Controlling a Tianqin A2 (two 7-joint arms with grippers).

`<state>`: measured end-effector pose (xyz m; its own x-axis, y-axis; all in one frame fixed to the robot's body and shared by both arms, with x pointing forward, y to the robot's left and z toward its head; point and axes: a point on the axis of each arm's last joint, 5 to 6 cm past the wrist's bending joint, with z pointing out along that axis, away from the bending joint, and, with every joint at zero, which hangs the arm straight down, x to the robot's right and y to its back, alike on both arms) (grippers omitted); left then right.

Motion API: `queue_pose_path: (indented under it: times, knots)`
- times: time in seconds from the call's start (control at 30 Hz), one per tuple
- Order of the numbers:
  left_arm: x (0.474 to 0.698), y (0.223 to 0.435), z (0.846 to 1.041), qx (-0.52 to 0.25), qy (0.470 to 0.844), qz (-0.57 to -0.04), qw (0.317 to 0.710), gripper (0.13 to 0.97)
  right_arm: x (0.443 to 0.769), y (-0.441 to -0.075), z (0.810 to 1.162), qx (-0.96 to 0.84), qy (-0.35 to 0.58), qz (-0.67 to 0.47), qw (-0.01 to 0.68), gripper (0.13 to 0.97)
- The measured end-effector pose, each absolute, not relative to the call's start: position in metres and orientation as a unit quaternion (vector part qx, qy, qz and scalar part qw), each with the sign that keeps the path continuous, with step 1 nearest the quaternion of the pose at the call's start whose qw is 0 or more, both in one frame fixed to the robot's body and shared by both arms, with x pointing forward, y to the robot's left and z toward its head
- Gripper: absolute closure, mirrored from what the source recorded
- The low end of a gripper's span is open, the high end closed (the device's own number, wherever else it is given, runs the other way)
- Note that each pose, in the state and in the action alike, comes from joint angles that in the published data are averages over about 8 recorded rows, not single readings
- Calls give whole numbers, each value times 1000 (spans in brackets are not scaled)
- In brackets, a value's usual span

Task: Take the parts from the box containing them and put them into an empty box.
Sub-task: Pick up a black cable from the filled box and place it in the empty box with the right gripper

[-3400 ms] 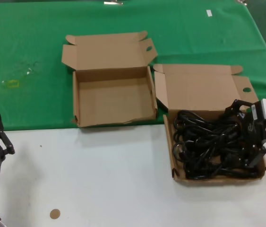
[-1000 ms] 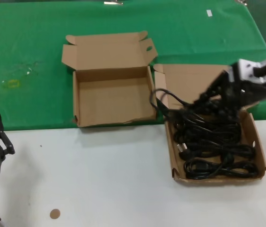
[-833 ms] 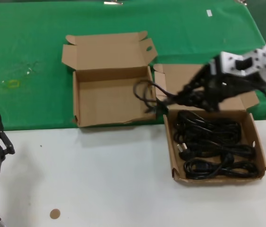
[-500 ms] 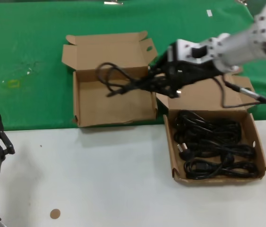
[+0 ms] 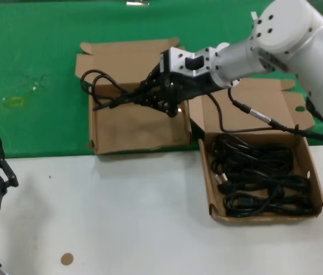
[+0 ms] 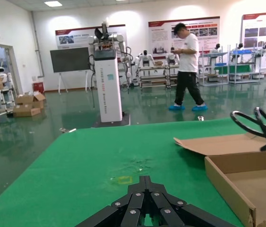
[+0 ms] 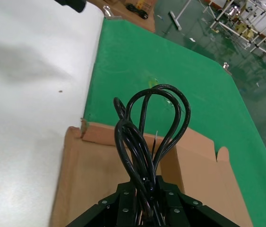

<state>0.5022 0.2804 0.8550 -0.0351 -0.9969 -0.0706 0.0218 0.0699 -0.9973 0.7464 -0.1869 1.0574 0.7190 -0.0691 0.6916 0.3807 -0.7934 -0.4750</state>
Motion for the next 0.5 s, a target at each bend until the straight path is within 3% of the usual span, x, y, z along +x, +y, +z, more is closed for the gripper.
queue_pose_path:
  times: [0.5]
  knots:
    - [502,280,855,-468,521,-496,513,953,766,-185,1046,-879,-79,-368,291,855]
